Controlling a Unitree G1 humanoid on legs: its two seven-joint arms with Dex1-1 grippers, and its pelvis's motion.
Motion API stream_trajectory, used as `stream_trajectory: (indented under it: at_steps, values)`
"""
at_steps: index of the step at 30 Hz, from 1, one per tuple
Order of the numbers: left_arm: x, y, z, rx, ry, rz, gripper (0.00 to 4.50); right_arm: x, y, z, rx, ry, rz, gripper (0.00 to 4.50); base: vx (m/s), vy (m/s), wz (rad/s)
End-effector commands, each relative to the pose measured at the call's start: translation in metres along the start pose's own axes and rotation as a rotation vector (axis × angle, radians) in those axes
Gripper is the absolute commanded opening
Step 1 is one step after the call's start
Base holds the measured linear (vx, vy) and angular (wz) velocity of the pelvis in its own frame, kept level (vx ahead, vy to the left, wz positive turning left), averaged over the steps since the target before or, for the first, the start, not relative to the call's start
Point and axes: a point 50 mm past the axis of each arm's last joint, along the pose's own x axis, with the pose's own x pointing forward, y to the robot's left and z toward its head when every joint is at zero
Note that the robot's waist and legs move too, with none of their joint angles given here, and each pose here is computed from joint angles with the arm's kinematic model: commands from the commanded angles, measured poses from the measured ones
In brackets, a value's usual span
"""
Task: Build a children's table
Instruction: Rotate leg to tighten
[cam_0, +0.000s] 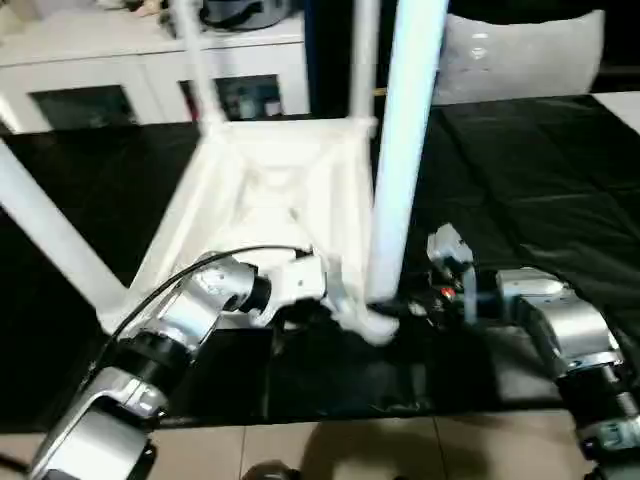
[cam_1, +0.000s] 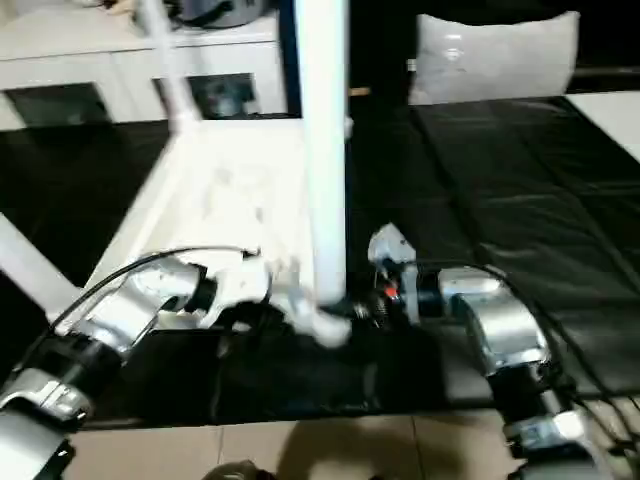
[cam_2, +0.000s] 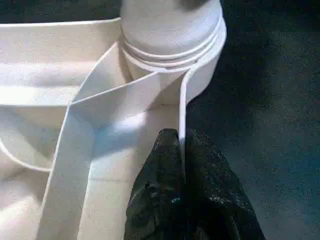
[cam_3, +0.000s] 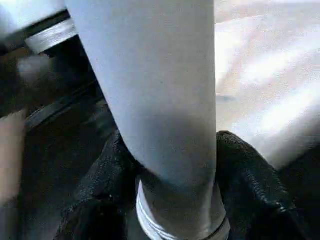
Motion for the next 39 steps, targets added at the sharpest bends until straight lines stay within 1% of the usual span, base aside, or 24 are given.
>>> stream_trajectory:
  at_steps: [1, 2, 4, 6, 8, 9, 10, 11, 14, 15, 17, 18, 20, 21, 24, 26, 28, 29, 30, 33, 34, 37, 38, 39]
  values:
    - [0.023, -0.001, 0.039, 0.005, -0.125, 0.071, 0.00, 0.033, 0.014, 0.002, 0.055, 0.018, -0.078, 1.99, 0.000, 0.000, 0.00]
    - [0.024, 0.000, 0.040, 0.001, -0.126, 0.079, 0.00, 0.035, 0.013, 0.002, 0.056, 0.021, -0.094, 1.99, 0.000, 0.000, 0.00]
    - [0.029, 0.002, 0.045, -0.038, -0.126, 0.134, 0.00, 0.046, 0.016, 0.003, 0.068, 0.021, -0.130, 1.99, 0.000, 0.000, 0.00]
    - [0.035, 0.008, 0.052, -0.042, -0.115, 0.224, 0.00, 0.063, 0.016, 0.008, 0.043, -0.009, -0.223, 1.99, 0.000, 0.000, 0.00]
    - [0.036, 0.009, 0.053, -0.035, -0.112, 0.238, 0.00, 0.066, 0.017, 0.012, 0.041, -0.039, -0.245, 1.99, 0.000, 0.000, 0.00]
    - [0.036, 0.009, 0.054, -0.034, -0.113, 0.239, 0.00, 0.067, 0.017, 0.013, 0.044, -0.054, -0.246, 2.33, 0.000, 0.000, 0.00]
    - [0.036, 0.009, 0.054, -0.034, -0.113, 0.239, 0.00, 0.067, 0.017, 0.013, 0.044, -0.054, -0.246, 2.53, 0.000, 0.000, 0.00]
    - [0.035, 0.010, 0.054, -0.037, -0.111, 0.242, 0.00, 0.067, 0.017, 0.016, 0.042, -0.078, -0.252, 2.66, 0.000, 0.000, 0.00]
    - [0.031, 0.012, 0.049, -0.020, -0.092, 0.241, 0.00, 0.060, 0.017, 0.018, 0.040, -0.113, -0.228, 2.85, 0.000, 0.000, 0.00]
    - [0.027, 0.012, 0.045, 0.000, -0.088, 0.229, 0.00, 0.052, 0.015, 0.016, 0.011, -0.118, -0.217, 2.85, 0.000, 0.000, 0.00]
    - [0.024, 0.011, 0.040, 0.013, -0.083, 0.210, 0.00, 0.046, 0.013, 0.013, -0.008, -0.117, -0.194, 3.13, 0.000, 0.000, 0.00]
    - [0.021, 0.010, 0.035, 0.040, -0.079, 0.186, 0.00, 0.037, 0.010, 0.010, -0.035, -0.112, -0.169, 3.20, 0.000, 0.000, 0.00]
    - [0.020, 0.010, 0.033, 0.053, -0.081, 0.171, 0.00, 0.034, 0.008, 0.009, -0.047, -0.110, -0.164, 3.26, 0.000, 0.000, 0.00]
    - [0.018, 0.008, 0.029, 0.079, -0.085, 0.143, 0.00, 0.027, 0.005, 0.009, -0.056, -0.106, -0.149, 3.50, 0.000, 0.000, 0.00]
    - [0.012, 0.004, 0.020, 0.139, -0.086, 0.064, 0.00, 0.010, -0.001, 0.007, -0.090, -0.080, -0.080, 3.64, 0.000, 0.000, 0.00]
    - [0.008, 0.002, 0.015, 0.166, -0.068, 0.011, 0.00, -0.003, 0.000, 0.005, -0.142, -0.040, 0.027, 3.91, 0.000, 0.000, 0.00]
    - [0.003, 0.000, 0.010, 0.191, -0.054, -0.047, 0.00, -0.013, 0.000, 0.004, -0.184, -0.003, 0.106, 4.01, 0.000, 0.000, 0.00]
    - [0.003, 0.000, 0.010, 0.191, -0.054, -0.047, 0.00, -0.013, 0.000, 0.004, -0.184, -0.003, 0.106, 4.06, 0.000, 0.000, 0.00]
    - [0.000, -0.002, 0.008, 0.213, -0.046, -0.082, 0.00, -0.019, -0.002, 0.004, -0.202, 0.018, 0.139, 4.19, 0.000, 0.000, 0.00]
    - [-0.003, -0.004, 0.005, 0.239, -0.028, -0.134, 0.00, -0.024, -0.001, 0.005, -0.221, 0.035, 0.206, 4.19, 0.000, 0.000, 0.00]
    - [-0.005, -0.008, 0.001, 0.269, -0.008, -0.191, 0.00, -0.029, 0.001, 0.007, -0.238, 0.048, 0.282, 4.19, 0.000, 0.000, 0.00]
    - [-0.008, -0.015, -0.004, 0.309, 0.014, -0.265, 0.00, -0.031, 0.003, 0.009, -0.235, 0.064, 0.375, 4.19, 0.000, 0.000, 0.00]
    - [-0.008, -0.016, -0.005, 0.311, 0.016, -0.273, 0.00, -0.031, 0.004, 0.010, -0.234, 0.066, 0.385, 3.92, 0.000, 0.000, 0.00]
    - [-0.010, -0.019, -0.007, 0.319, 0.021, -0.302, 0.00, -0.030, 0.005, 0.009, -0.226, 0.080, 0.425, 3.83, 0.000, 0.000, 0.00]
